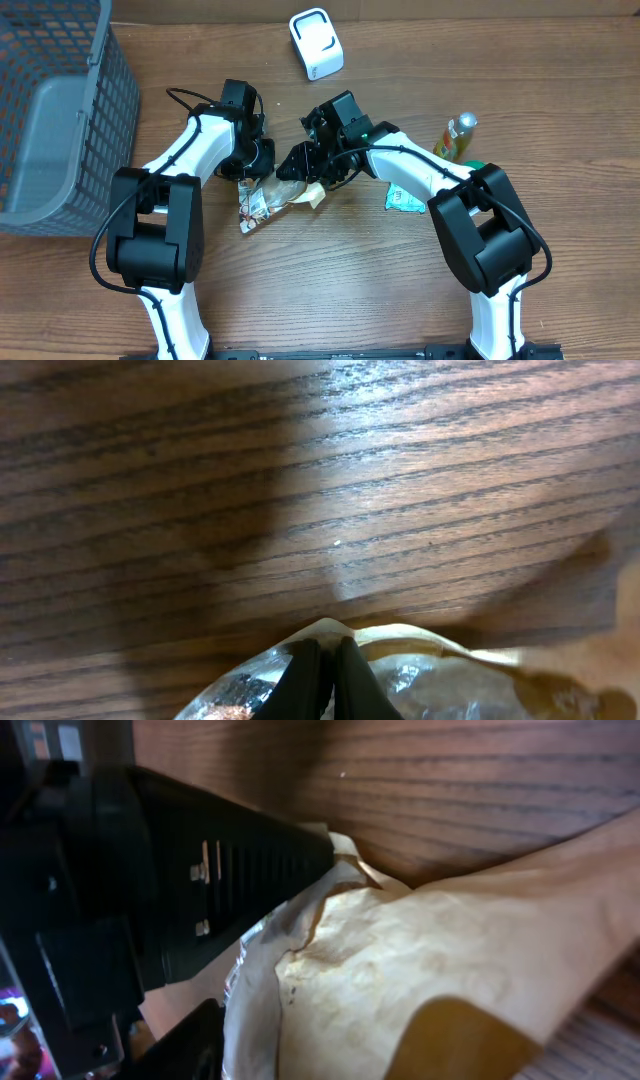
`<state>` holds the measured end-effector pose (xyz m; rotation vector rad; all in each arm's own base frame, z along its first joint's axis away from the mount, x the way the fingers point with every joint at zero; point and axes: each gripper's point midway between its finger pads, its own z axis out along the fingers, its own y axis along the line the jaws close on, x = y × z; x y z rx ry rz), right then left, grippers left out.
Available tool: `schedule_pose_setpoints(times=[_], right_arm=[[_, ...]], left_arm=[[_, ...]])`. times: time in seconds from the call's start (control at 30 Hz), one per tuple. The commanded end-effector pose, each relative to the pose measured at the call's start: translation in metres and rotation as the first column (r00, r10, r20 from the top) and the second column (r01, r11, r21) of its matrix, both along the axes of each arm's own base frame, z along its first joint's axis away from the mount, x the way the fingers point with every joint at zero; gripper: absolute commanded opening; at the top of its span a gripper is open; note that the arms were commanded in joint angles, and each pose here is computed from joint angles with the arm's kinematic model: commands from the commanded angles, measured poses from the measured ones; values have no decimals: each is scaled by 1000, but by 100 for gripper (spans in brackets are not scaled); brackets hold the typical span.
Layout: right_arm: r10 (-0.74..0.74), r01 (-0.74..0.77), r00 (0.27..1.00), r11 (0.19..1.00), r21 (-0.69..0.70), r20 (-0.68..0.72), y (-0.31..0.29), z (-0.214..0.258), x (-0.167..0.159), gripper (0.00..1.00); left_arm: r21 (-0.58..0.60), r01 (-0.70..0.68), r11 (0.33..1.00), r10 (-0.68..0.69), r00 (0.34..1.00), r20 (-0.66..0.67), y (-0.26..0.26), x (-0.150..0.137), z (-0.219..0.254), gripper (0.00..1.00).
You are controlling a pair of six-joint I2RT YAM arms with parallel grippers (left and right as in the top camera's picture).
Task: Scan the item barcode
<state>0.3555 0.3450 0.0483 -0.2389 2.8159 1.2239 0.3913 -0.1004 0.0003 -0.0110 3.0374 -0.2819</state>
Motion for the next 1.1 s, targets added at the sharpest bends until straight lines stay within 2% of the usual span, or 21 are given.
schedule_pose_setpoints(times=[0.0,0.1,0.27,0.43,0.5,0.67,0.83,0.93,1.07], right_arm=[[35,-34,999,999,21,-13,11,-1,-10,40],[36,-36,999,999,21,-14,12,-1,-11,29],[36,-36,999,999,20,-15,12,-1,-11,21],[29,-29,999,1000,8,-37,7,-4,-12,21],[22,-22,999,1000,4,-43,4,-4,-11,17],[6,-6,999,1000,4,-49,-3,-4,-6,14],[65,-64,998,995,76,-11,-9,12,-3,14],[65,-63,998,995,82,-14,-19,14,0,13],[75,-74,997,996,59,-10,-38,9,3,13]], left_arm=[[21,20,1000,-20,1000,-21,3,-8,-8,4],[21,20,1000,-20,1000,-21,3,-8,-8,4],[21,21,1000,-20,1000,-20,3,-8,-8,4],[21,18,1000,-18,1000,-12,3,-5,-4,4],[22,15,1000,-15,1000,-4,4,1,4,4],[16,-5,1000,4,1000,28,8,24,48,4],[7,-46,999,45,996,80,22,47,103,4],[5,-81,997,80,992,93,38,52,125,5],[8,-136,991,135,988,80,62,51,130,10]])
